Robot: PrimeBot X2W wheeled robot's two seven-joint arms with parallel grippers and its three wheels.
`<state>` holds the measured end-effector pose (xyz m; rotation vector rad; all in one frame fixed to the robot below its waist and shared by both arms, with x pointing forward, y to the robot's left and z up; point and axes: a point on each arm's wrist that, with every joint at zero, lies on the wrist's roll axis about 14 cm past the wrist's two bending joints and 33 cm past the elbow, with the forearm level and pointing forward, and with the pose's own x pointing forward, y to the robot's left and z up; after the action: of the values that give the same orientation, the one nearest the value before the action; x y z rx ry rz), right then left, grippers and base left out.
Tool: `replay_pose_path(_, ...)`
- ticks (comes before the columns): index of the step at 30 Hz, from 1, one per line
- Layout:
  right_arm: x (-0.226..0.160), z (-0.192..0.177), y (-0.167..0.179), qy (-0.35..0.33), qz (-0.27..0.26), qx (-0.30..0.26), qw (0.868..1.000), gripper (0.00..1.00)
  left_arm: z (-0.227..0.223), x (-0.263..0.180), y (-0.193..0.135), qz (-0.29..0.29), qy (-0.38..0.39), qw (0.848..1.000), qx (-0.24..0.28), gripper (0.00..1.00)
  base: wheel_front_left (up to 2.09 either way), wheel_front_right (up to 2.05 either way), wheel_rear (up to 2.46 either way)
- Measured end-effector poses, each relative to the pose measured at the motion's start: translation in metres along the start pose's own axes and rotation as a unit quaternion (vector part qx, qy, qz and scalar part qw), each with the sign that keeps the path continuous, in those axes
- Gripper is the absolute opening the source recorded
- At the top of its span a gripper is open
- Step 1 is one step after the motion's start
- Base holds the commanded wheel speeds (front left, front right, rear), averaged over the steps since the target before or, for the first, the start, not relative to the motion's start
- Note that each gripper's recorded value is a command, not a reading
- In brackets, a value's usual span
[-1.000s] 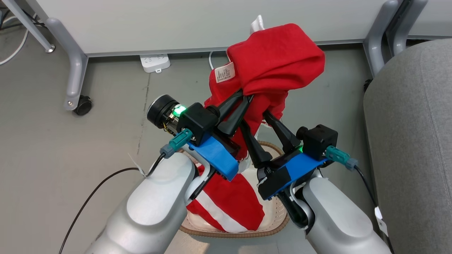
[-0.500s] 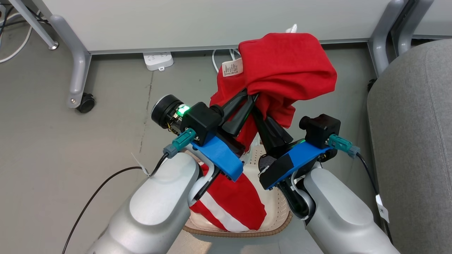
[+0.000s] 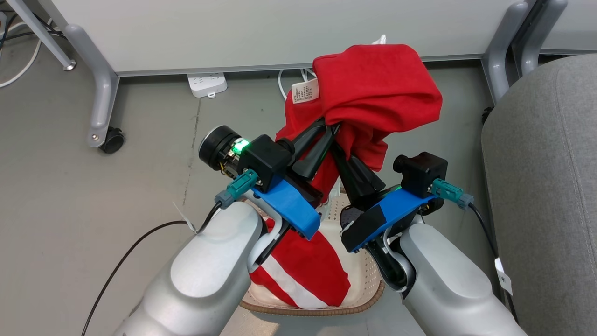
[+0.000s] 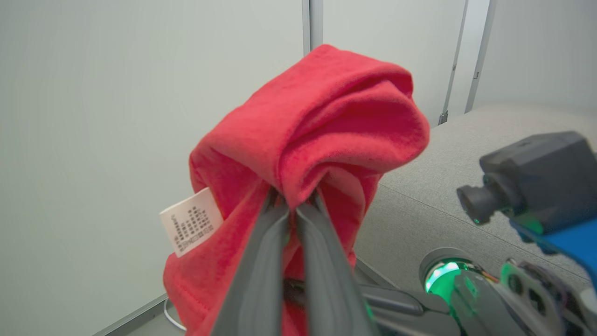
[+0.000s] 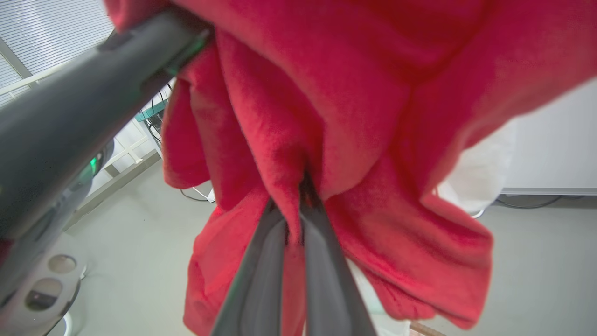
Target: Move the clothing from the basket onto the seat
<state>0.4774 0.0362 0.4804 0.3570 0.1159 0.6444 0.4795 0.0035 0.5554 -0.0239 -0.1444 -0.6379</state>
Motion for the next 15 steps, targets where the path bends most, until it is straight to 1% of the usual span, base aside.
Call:
replay_pose_path(10, -0.0007, 0.0018, 0.0009, -0.001, 0.001, -0.003, 1.000, 0.00, 0.0017, -0.0007, -0.0002, 0.000, -0.001, 1.000, 0.002, 0.00, 0.00, 0.00, 0.00)
replay_pose_path(11, -0.0008, 0.0018, 0.0012, -0.001, 0.001, -0.004, 1.000, 0.00, 0.0018, -0.0008, -0.0002, 0.000, -0.001, 1.000, 0.002, 0.56, 0.00, 0.00, 0.00)
replay_pose_path(12, -0.0009, 0.0017, 0.0015, -0.001, 0.001, -0.004, 1.000, 0.00, 0.0018, -0.0009, 0.0000, 0.001, 0.000, 1.000, 0.002, 1.00, 0.00, 0.00, 0.00)
replay_pose_path(15, -0.0013, 0.0013, 0.0019, 0.000, 0.002, -0.006, 1.000, 0.00, 0.0027, -0.0008, 0.0005, 0.002, -0.001, 1.000, 0.005, 1.00, 0.00, 0.00, 0.00)
